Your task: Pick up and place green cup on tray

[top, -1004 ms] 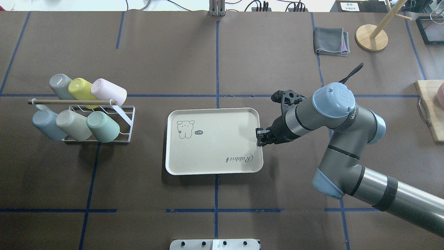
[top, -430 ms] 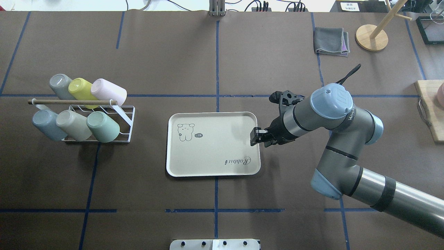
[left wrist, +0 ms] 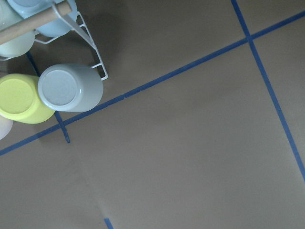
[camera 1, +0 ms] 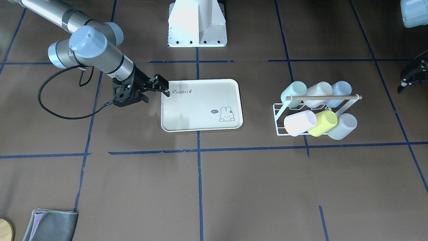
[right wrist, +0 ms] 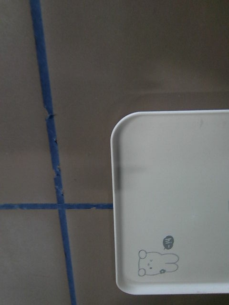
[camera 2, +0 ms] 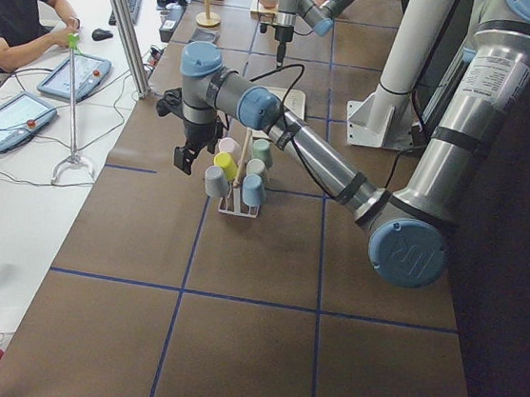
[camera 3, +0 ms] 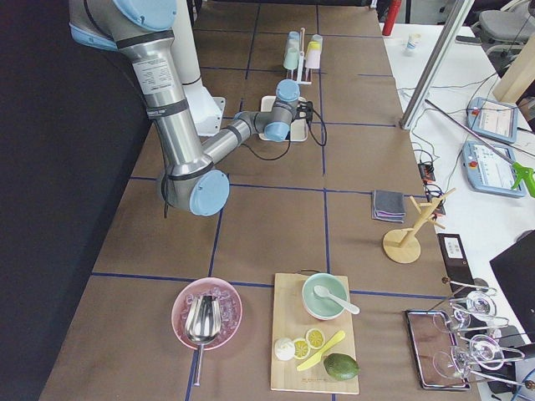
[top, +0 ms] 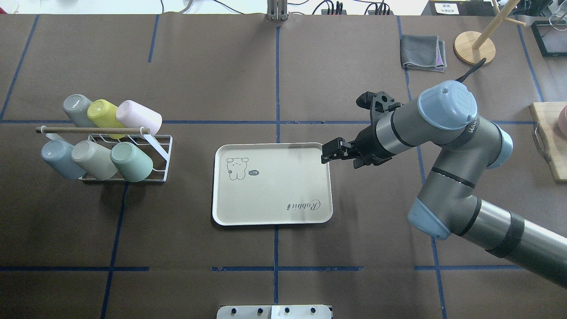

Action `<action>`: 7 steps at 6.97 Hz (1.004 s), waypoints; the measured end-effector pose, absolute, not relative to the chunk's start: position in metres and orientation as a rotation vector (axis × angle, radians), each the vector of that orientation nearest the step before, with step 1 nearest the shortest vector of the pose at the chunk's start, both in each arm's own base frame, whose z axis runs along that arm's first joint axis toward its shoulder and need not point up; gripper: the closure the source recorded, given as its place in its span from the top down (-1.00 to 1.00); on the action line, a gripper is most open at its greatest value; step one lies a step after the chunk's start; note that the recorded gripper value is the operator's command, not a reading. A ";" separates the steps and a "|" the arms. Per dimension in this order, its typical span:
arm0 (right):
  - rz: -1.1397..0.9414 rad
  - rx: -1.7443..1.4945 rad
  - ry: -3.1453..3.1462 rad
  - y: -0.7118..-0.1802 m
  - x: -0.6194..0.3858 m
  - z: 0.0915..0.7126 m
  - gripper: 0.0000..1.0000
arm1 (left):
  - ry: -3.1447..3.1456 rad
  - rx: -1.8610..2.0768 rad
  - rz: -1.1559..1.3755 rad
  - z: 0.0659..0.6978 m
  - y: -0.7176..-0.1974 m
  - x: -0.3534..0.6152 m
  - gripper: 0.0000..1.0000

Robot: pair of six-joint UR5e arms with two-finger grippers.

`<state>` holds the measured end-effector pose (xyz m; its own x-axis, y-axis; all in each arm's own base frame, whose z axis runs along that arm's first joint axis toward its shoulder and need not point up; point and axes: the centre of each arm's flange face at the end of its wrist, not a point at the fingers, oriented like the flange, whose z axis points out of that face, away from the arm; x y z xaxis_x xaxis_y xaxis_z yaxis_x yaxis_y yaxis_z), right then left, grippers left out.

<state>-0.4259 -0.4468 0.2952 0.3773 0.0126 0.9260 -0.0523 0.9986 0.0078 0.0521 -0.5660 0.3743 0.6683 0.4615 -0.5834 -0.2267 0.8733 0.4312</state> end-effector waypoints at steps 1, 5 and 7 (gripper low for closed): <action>0.081 0.039 -1.155 -0.456 -0.399 0.282 1.00 | 0.716 0.379 0.425 0.355 -0.563 0.060 1.00; 0.115 0.087 -1.010 -0.479 -0.312 0.316 1.00 | 0.332 0.470 0.665 0.280 -0.481 0.150 1.00; 0.072 0.117 -0.931 -0.477 -0.267 0.370 1.00 | 0.096 0.552 0.894 0.258 -0.446 0.174 1.00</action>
